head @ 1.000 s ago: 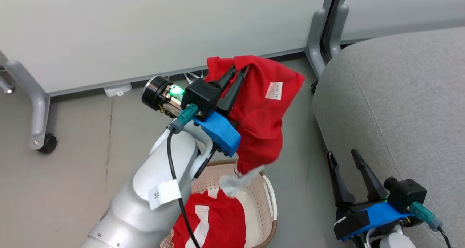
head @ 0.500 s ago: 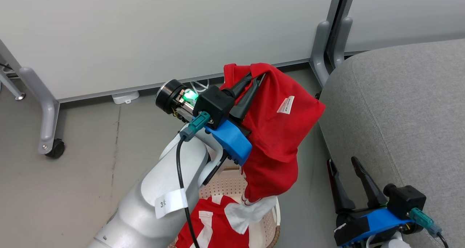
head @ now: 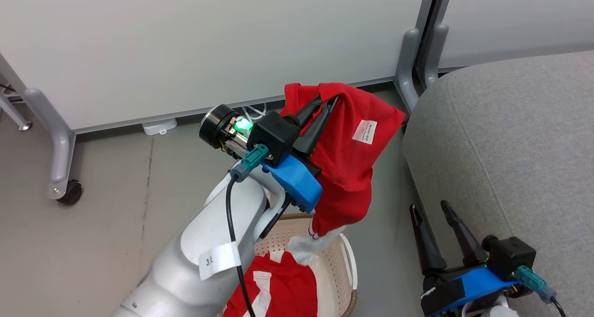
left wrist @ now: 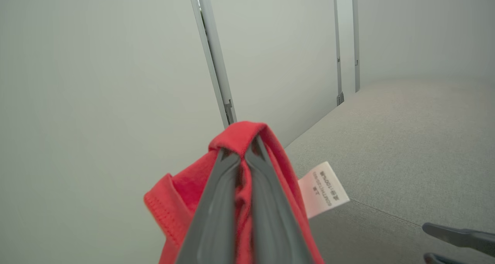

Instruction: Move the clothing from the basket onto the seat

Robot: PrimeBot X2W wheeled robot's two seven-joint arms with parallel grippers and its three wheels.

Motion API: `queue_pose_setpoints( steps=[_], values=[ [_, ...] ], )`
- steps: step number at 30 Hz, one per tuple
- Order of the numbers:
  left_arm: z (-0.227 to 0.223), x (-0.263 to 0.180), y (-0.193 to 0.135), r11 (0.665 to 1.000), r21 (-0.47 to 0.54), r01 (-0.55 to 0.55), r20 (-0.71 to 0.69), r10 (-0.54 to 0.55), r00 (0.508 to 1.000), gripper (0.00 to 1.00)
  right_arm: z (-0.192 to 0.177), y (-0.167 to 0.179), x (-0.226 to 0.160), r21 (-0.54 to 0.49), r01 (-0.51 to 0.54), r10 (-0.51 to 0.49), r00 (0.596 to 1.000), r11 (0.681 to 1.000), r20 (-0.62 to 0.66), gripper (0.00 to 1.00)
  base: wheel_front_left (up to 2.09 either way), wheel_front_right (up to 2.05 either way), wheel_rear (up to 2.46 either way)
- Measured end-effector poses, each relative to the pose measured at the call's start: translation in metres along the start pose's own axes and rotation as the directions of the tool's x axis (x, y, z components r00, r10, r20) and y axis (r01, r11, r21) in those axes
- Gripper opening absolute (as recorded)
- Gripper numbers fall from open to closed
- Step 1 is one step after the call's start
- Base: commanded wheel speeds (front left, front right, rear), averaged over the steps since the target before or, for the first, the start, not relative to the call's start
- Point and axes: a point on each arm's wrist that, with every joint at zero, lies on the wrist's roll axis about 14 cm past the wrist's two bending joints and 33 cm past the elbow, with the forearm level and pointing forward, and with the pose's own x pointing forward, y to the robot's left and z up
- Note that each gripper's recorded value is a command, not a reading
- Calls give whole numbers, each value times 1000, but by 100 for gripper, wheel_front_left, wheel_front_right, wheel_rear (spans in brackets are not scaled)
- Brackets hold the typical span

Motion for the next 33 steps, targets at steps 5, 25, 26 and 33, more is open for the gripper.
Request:
queue_pose_setpoints(
  steps=[5, 25, 26, 33],
  values=[
    [-2, 1, -2, 1000, -3, 6, -3, -6, 1000, 0, 3, 3, 3, -6, -11, 11, 1000, 1000, 9, 100, 0, 0, 0],
    [-10, 3, -3, 1000, -16, 13, -18, -14, 1000, 0, 7, 45, 19, -55, -153, 154, 988, 987, 14, 100, 0, 0, 0],
    [-10, 3, -3, 1000, -16, 15, -18, -15, 1000, 0, 7, 51, 21, -58, -172, 173, 985, 983, 15, 100, 0, 0, 0],
    [-15, 8, -2, 1000, -20, 23, -23, -24, 999, 0, 0, 82, 32, -89, -282, 282, 959, 955, -14, 100, 0, 0, 0]
  ],
)
